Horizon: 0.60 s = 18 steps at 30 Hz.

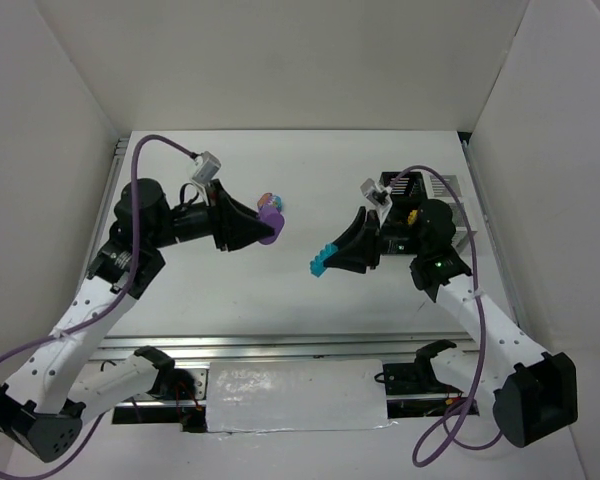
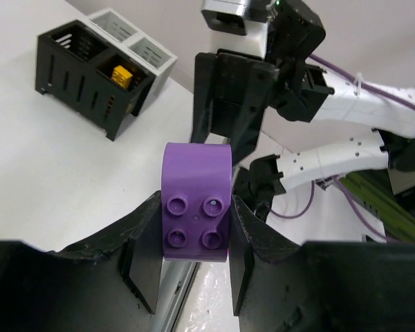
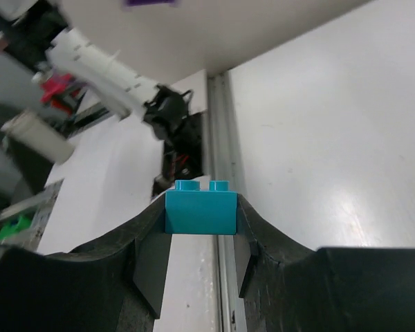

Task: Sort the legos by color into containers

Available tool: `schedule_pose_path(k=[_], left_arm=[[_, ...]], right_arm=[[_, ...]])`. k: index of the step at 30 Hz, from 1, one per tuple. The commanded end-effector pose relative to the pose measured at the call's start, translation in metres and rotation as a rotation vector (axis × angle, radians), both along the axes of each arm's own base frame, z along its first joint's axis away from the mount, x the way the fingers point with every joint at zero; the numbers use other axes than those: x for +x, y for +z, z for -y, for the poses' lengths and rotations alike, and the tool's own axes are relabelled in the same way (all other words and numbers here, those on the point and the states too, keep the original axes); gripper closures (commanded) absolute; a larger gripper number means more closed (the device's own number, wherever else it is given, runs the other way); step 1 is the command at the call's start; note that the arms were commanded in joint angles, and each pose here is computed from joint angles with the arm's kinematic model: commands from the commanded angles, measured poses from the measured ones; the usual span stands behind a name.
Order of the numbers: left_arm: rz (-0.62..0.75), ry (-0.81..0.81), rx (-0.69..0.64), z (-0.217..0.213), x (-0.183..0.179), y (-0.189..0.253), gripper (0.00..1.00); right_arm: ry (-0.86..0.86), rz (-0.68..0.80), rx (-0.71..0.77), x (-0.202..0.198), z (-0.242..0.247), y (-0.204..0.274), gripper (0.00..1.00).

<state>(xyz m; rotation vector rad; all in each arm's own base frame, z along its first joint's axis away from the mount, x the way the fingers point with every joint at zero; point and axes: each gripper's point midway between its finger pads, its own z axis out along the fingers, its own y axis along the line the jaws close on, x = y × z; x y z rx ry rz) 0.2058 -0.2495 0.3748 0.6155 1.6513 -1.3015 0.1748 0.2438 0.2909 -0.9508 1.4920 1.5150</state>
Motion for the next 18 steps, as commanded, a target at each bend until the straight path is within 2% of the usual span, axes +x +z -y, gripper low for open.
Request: schedule_pose_path(k=[1, 2, 3, 4, 6, 7, 10, 11, 12, 18], left_arm=[[0.061, 0.086, 0.006, -0.015, -0.001, 0.026, 1.00], [0.009, 0.191, 0.057, -0.026, 0.011, 0.014, 1.00], [0.005, 0.249, 0.100, -0.033, 0.018, 0.008, 1.00], [0.004, 0.299, 0.127, -0.040, 0.022, 0.007, 1.00], [-0.020, 0.373, 0.208, -0.054, 0.029, -0.013, 1.00], [-0.029, 0.389, 0.230, -0.057, 0.030, -0.020, 1.00], [-0.063, 0.410, 0.284, -0.064, 0.029, -0.047, 1.00], [-0.057, 0.410, 0.295, -0.066, 0.026, -0.051, 1.00], [-0.075, 0.411, 0.317, -0.068, 0.026, -0.065, 1.00], [-0.086, 0.400, 0.356, -0.073, 0.017, -0.092, 1.00]], right_arm=[[-0.231, -0.042, -0.024, 0.040, 0.015, 0.001, 1.00], [-0.368, -0.015, -0.009, 0.062, 0.021, 0.013, 1.00], [-0.750, -0.076, -0.127, 0.113, 0.058, -0.015, 1.00], [-0.951, -0.092, -0.134, 0.138, 0.083, -0.008, 1.00], [-1.398, -0.185, -0.215, 0.179, 0.156, -0.028, 1.00], [-1.496, -0.178, -0.221, 0.190, 0.179, -0.021, 1.00], [-1.736, -0.230, -0.351, 0.217, 0.227, -0.032, 1.00], [-1.784, -0.274, -0.411, 0.226, 0.238, -0.049, 1.00], [-1.808, -0.263, -0.395, 0.235, 0.242, -0.038, 1.00], [-1.846, -0.282, -0.432, 0.276, 0.258, -0.046, 1.00]])
